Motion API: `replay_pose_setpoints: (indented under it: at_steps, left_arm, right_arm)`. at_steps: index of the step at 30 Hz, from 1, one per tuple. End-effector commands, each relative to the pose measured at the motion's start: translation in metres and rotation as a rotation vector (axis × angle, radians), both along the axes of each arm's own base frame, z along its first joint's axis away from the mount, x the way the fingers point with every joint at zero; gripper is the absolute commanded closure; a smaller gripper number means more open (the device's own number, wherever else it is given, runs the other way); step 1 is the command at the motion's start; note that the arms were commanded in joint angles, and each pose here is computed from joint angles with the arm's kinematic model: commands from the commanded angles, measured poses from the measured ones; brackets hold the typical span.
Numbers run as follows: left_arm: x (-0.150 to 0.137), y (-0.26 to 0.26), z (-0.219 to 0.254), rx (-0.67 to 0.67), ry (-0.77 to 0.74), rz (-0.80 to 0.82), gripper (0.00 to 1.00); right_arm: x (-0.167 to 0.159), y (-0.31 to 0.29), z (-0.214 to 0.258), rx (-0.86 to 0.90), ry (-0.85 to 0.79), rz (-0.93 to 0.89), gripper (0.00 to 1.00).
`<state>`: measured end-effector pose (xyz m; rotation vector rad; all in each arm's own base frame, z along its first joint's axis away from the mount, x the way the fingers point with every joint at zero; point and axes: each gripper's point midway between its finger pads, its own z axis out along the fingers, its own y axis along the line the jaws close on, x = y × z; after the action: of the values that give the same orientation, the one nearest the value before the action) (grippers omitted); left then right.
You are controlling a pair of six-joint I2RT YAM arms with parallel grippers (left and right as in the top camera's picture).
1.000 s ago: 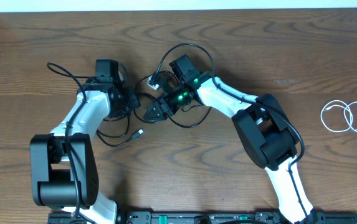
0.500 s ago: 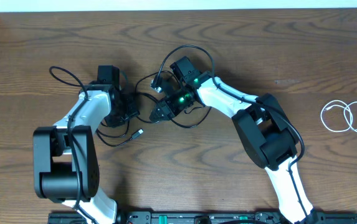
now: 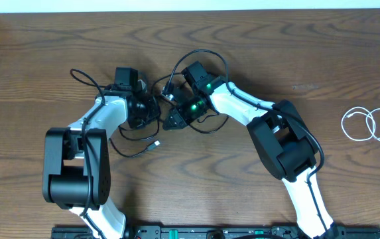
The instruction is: Untangle cables
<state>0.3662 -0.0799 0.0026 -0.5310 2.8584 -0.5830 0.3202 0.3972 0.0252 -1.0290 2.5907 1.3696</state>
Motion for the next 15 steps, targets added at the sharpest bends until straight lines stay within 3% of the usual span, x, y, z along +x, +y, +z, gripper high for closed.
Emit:
replay_pose_setpoints:
  at_steps: [1,7,12,15]
  left_arm:
    - [-0.003,-0.003,-0.007,-0.023,0.011,-0.007,0.92]
    - [0.001,-0.003,-0.002,-0.037,-0.008,-0.003,0.92]
    - [0.008,-0.009,0.025,-0.194,-0.051,-0.001,0.93]
    - [0.01,-0.003,0.039,-0.292,-0.067,0.021,0.92]
  right_arm:
    - [-0.001,-0.005,-0.015,-0.03,0.041,-0.02,0.75]
    - [0.012,-0.011,-0.014,-0.031,0.068,-0.084,0.57]
    - [0.023,-0.01,-0.009,0.007,0.043,-0.095,0.47]
    - [0.028,-0.003,0.01,0.128,0.037,-0.062,0.43]
